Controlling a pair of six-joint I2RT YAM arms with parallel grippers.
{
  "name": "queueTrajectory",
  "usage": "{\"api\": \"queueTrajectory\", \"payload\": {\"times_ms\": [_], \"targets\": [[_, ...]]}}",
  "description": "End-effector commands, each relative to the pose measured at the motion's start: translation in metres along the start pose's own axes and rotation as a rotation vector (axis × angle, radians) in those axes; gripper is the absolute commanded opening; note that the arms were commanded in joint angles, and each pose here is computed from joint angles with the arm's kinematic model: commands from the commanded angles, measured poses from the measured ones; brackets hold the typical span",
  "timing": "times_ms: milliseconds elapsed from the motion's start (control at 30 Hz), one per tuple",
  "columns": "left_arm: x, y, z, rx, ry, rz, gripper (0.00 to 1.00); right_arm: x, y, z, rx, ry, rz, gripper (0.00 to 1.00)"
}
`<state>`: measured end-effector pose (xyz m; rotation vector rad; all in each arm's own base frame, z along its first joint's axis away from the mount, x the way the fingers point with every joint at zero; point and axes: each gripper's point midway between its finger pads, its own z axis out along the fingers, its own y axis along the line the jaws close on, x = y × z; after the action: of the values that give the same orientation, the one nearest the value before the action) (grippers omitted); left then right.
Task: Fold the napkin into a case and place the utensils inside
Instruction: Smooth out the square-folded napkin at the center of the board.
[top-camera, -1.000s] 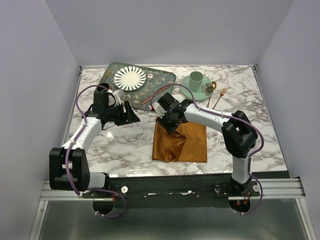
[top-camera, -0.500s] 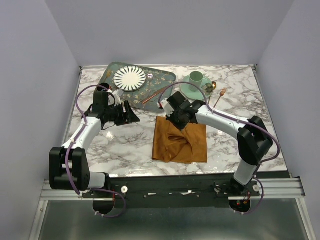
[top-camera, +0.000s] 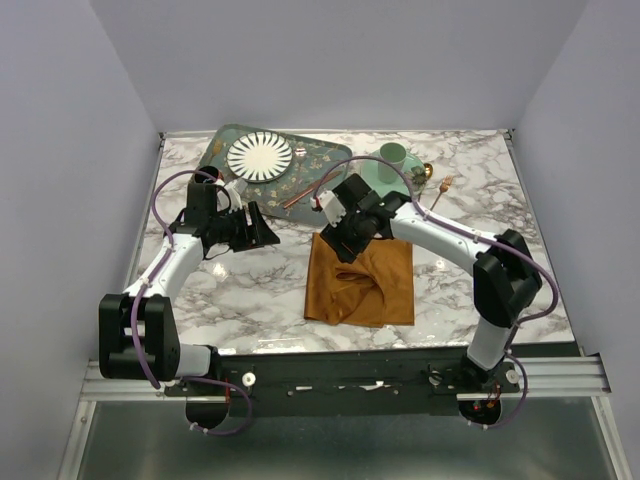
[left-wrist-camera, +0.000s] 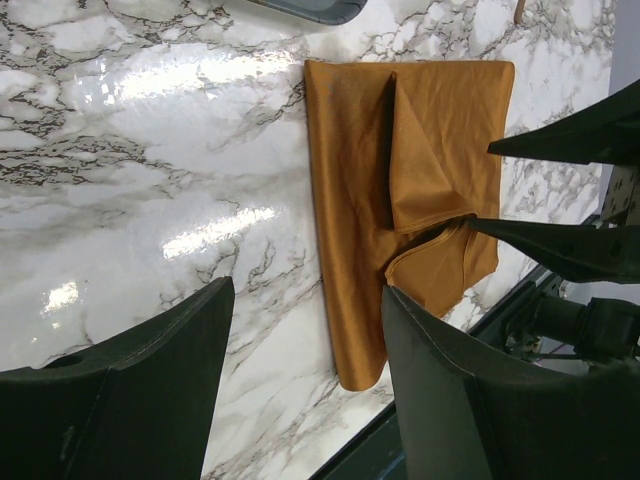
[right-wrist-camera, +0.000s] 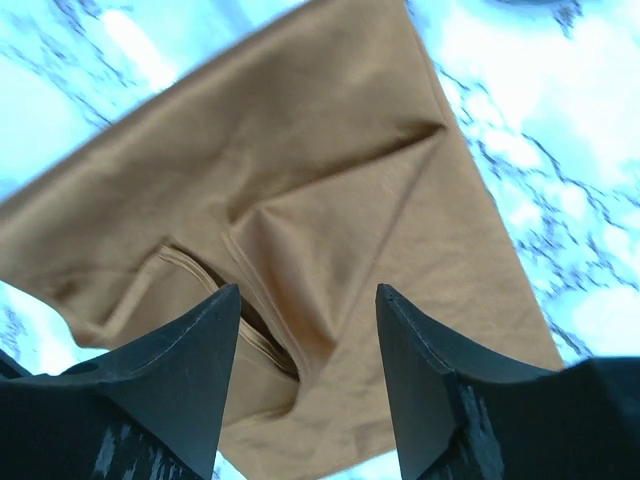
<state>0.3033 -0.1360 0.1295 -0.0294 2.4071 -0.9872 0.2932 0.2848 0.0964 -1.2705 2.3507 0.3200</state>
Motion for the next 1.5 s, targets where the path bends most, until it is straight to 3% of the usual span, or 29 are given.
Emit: {"api": "queueTrajectory", "payload": {"times_ms": [0, 467, 567, 700, 767, 967, 1200, 1267, 1333, 1400, 1467], "targets": [[-0.005, -0.002, -0.001, 0.012, -0.009, 0.022, 0.70, -0.004, 0.023, 0.018, -0.065, 0.032, -0.025, 0.59], [-0.005, 0.001, 0.001, 0.012, 0.000, 0.017, 0.70, 0.011, 0.029, 0.048, -0.039, 0.114, -0.090, 0.48], [-0.004, 0.001, 0.002, 0.012, 0.004, 0.012, 0.70, 0.013, 0.027, 0.044, -0.024, 0.112, -0.097, 0.35], [-0.005, 0.001, 0.002, 0.012, 0.003, 0.015, 0.71, 0.016, 0.019, 0.032, 0.029, 0.109, -0.108, 0.04], [-0.006, 0.001, 0.002, 0.013, 0.001, 0.018, 0.71, 0.015, 0.015, 0.023, 0.047, 0.091, -0.116, 0.01], [-0.006, -0.001, 0.001, 0.018, -0.001, 0.032, 0.71, 0.034, -0.008, 0.004, 0.102, 0.092, -0.079, 0.01], [-0.007, 0.001, 0.000, 0.017, -0.003, 0.068, 0.72, 0.059, -0.051, -0.008, 0.083, 0.092, 0.086, 0.27], [-0.007, 0.001, 0.000, 0.017, -0.003, 0.079, 0.73, 0.058, -0.060, -0.014, 0.068, 0.078, 0.129, 0.30], [-0.007, 0.001, 0.000, 0.016, -0.005, 0.097, 0.73, 0.062, -0.069, -0.019, 0.026, 0.065, 0.192, 0.46], [-0.008, 0.001, -0.002, 0.011, -0.011, 0.120, 0.73, 0.060, -0.075, -0.024, -0.024, 0.038, 0.239, 0.54], [-0.005, 0.006, 0.000, -0.031, 0.006, 0.157, 0.73, 0.063, -0.075, -0.026, -0.063, 0.045, 0.262, 0.54]]}}
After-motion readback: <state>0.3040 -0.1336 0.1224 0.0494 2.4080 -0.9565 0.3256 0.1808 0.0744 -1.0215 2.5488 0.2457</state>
